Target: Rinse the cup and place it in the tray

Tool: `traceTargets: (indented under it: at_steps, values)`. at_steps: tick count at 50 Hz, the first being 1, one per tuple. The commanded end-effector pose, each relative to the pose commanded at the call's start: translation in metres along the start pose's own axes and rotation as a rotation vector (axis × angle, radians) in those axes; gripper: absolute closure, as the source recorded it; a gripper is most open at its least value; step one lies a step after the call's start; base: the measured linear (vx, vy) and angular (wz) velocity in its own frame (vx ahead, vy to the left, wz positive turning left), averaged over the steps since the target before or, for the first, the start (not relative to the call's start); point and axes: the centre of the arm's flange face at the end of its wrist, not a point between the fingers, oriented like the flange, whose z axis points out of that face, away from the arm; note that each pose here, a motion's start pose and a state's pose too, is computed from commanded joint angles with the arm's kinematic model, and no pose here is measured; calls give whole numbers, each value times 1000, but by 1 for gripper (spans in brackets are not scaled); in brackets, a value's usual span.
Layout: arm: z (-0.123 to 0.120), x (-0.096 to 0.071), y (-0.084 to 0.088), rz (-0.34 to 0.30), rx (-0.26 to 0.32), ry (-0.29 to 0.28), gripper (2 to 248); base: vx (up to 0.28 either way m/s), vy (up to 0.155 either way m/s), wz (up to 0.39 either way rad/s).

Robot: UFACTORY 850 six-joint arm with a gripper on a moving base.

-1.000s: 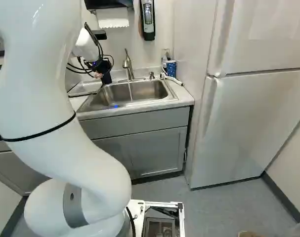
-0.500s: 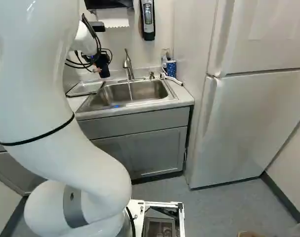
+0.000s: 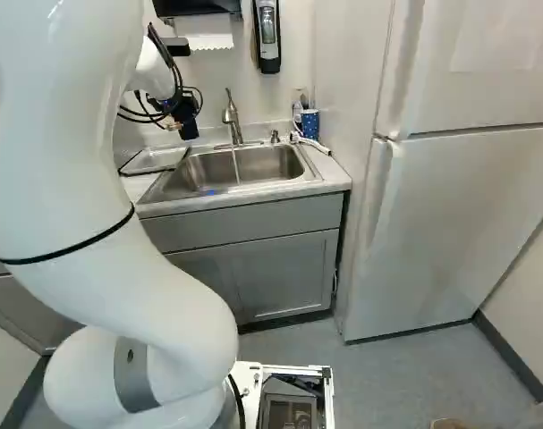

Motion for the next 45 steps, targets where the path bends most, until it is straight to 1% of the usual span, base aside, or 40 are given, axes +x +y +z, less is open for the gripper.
traceTargets:
  at_steps: [45]
  values:
    - [0,0,0,464,0,0,129,0,0,0]
